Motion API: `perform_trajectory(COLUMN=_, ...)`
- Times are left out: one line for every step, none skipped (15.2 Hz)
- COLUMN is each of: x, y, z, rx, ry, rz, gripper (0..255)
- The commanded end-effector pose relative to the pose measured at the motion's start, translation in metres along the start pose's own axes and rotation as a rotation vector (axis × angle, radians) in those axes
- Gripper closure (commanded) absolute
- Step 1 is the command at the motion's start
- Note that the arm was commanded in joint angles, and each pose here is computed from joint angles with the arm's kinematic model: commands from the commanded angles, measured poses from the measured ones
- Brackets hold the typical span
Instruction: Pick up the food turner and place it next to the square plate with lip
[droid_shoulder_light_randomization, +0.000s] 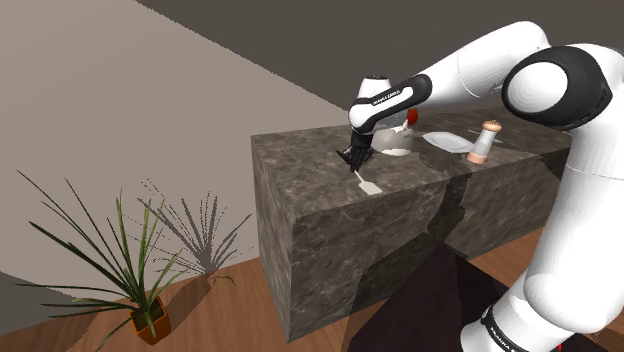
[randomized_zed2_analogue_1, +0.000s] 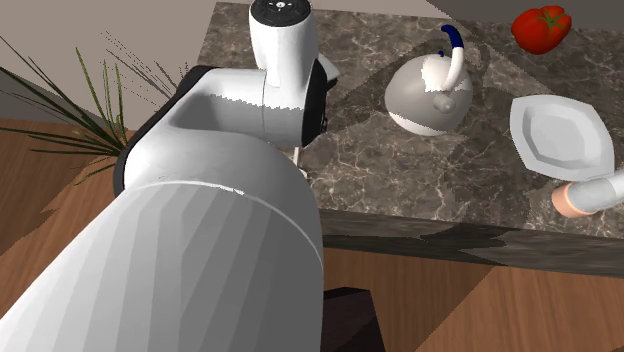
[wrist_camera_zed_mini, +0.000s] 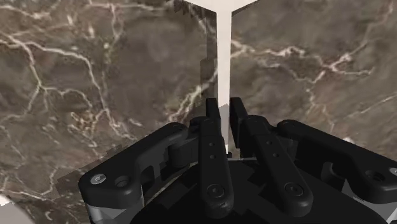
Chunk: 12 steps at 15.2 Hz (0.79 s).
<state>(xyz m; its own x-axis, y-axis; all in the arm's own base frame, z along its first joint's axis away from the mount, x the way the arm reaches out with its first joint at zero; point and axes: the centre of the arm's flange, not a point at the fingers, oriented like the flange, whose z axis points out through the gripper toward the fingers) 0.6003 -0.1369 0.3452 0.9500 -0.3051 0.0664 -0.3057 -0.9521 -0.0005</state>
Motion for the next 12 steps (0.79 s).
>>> perform_trajectory(x=0.0, y=-0.001, z=-0.009, rx=0.0, ry=0.0, rz=0.0, gripper=255)
perform_trajectory(x=0.001, y=-0.001, z=-0.014, rx=0.0, ry=0.0, rz=0.0, gripper=255)
perform_trajectory(x=0.001, y=-0.001, z=-0.02, rx=0.0, ry=0.0, rz=0.0, gripper=255)
perform_trajectory(x=0.001, y=-0.001, z=-0.025, rx=0.0, ry=0.0, rz=0.0, gripper=255)
perform_trajectory(x=0.002, y=-0.001, z=-0.03, rx=0.0, ry=0.0, rz=0.0, gripper=255)
perform_trajectory(x=0.002, y=-0.001, z=-0.036, rx=0.0, ry=0.0, rz=0.0, gripper=255)
perform_trajectory(x=0.002, y=-0.001, z=-0.041, rx=0.0, ry=0.0, rz=0.0, gripper=255)
perform_trajectory(x=0.003, y=-0.001, z=-0.046, rx=0.0, ry=0.0, rz=0.0, gripper=255)
perform_trajectory(x=0.003, y=-0.001, z=-0.051, rx=0.0, ry=0.0, rz=0.0, gripper=255)
perform_trajectory(x=0.003, y=-0.001, z=-0.057, rx=0.0, ry=0.0, rz=0.0, gripper=255)
perform_trajectory(x=0.004, y=-0.001, z=-0.062, rx=0.0, ry=0.0, rz=0.0, gripper=255)
perform_trajectory(x=0.004, y=-0.001, z=-0.067, rx=0.0, ry=0.0, rz=0.0, gripper=255)
